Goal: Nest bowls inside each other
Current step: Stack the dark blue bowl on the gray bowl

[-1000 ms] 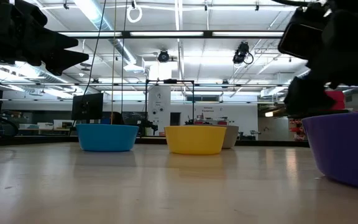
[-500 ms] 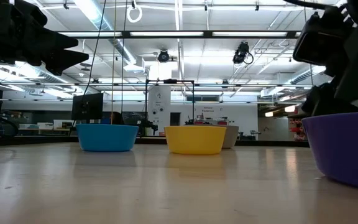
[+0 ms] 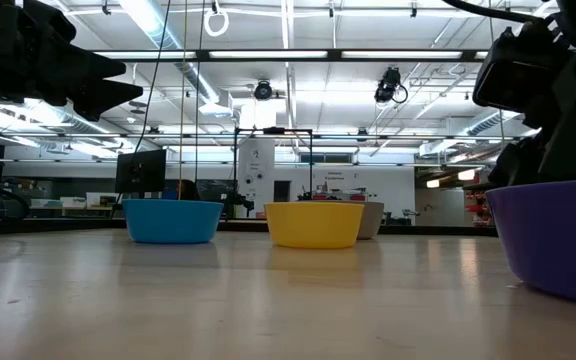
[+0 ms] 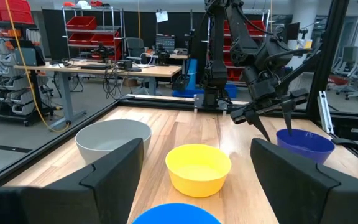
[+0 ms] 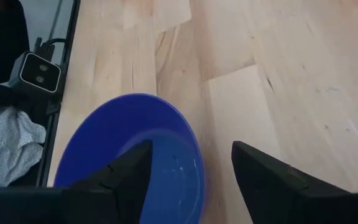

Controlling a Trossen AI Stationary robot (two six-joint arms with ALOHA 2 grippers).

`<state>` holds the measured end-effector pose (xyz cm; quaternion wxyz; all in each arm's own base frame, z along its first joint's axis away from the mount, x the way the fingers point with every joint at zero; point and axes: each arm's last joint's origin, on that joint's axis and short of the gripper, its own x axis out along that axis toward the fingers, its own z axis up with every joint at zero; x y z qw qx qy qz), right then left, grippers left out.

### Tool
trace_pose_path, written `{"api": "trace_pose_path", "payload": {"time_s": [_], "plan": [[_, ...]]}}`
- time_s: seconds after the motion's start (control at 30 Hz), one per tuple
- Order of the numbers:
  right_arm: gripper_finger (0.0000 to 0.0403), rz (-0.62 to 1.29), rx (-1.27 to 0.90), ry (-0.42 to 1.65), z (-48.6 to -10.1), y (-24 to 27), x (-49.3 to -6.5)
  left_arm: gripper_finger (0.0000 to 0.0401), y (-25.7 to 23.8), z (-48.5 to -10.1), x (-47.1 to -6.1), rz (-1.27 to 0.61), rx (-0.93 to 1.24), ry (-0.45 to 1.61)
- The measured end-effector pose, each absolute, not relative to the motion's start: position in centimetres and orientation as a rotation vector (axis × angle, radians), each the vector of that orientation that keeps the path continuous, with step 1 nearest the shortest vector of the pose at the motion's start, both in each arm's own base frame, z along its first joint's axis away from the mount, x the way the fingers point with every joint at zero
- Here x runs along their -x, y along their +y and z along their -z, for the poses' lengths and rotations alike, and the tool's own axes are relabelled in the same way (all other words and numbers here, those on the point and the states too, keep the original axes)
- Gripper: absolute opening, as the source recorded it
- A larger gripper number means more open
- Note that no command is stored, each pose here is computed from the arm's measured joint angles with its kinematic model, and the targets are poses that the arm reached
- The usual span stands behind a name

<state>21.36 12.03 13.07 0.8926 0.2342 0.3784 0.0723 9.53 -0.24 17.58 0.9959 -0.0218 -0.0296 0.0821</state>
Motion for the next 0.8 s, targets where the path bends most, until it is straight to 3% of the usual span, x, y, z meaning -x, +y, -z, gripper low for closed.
{"api": "trace_pose_path", "payload": {"time_s": [0.27,0.6,0.8], "plan": [[0.0202,-0.148,-0.481,0.793,-13.00,12.07,-21.28,0.0307,-0.23,-17.58,-9.53,-0.165,0.044,-0.059],[0.0210,-0.111,-0.465,0.781,-12.92,12.58,-20.87,0.0307,-0.24,-17.58,-9.53,-0.165,0.044,-0.058],[0.0196,-0.096,-0.452,0.776,-12.88,13.04,-20.50,0.0307,-0.24,-17.57,-9.53,-0.165,0.043,-0.058]]}}
